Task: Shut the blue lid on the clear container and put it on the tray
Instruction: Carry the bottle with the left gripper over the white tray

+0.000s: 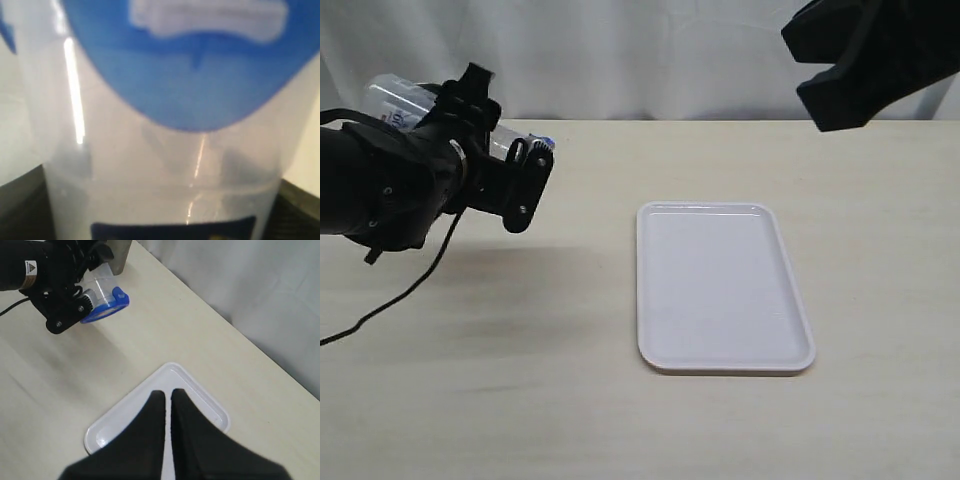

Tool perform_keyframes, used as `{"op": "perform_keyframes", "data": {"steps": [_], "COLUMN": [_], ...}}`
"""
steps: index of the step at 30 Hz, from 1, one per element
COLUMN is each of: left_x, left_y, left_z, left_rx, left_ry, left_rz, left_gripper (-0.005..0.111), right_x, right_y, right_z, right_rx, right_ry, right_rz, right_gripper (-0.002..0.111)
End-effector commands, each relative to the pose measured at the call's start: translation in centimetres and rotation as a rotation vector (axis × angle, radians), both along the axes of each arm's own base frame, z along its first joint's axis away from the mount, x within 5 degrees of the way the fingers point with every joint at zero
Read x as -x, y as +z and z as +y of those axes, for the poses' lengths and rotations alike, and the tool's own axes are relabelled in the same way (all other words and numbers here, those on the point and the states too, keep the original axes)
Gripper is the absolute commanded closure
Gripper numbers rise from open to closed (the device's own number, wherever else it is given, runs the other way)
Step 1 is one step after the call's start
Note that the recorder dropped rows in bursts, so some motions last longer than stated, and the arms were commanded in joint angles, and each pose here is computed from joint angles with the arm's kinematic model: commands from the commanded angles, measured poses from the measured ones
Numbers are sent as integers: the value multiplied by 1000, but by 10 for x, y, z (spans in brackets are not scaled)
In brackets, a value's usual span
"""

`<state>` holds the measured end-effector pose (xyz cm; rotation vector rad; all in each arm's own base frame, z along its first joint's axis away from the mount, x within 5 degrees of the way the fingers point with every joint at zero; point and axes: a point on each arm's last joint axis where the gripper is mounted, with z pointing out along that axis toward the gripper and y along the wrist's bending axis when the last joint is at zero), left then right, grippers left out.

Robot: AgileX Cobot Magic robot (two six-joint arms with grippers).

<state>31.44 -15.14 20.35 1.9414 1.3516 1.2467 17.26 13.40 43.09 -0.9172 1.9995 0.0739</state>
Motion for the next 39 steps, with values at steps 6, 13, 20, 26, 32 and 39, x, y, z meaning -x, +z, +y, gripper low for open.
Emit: {"op": "perform_keyframes", "data": {"steps": [6,13,20,26,32,39], "left_x": [26,27,11,-9,-24,-27], "left_y": [4,6,-17,-24,-49,-78], "left_z": [-70,-104,-128,-143,-154,-157], "left_rx": [890,1302,1585,1854,1861,1859], "left_ry": [-272,-361,-376,-443,-436,-382], "left_rz": [454,689,821,844,863,895], "left_gripper": [107,107,107,107,107,107], "right_x": [1,1,0,0,0,0], "right_y": [0,0,1,1,1,1], "right_z": [0,-1,-2,-2,-2,-2], "right_rx": [-15,-26,-26,-25,-29,-32], "right_ry": [-4,-16,-37,-42,-42,-41], "right_rz": [-1,4,-3,-5,-2,1], "right_gripper": [104,104,104,104,104,104]}}
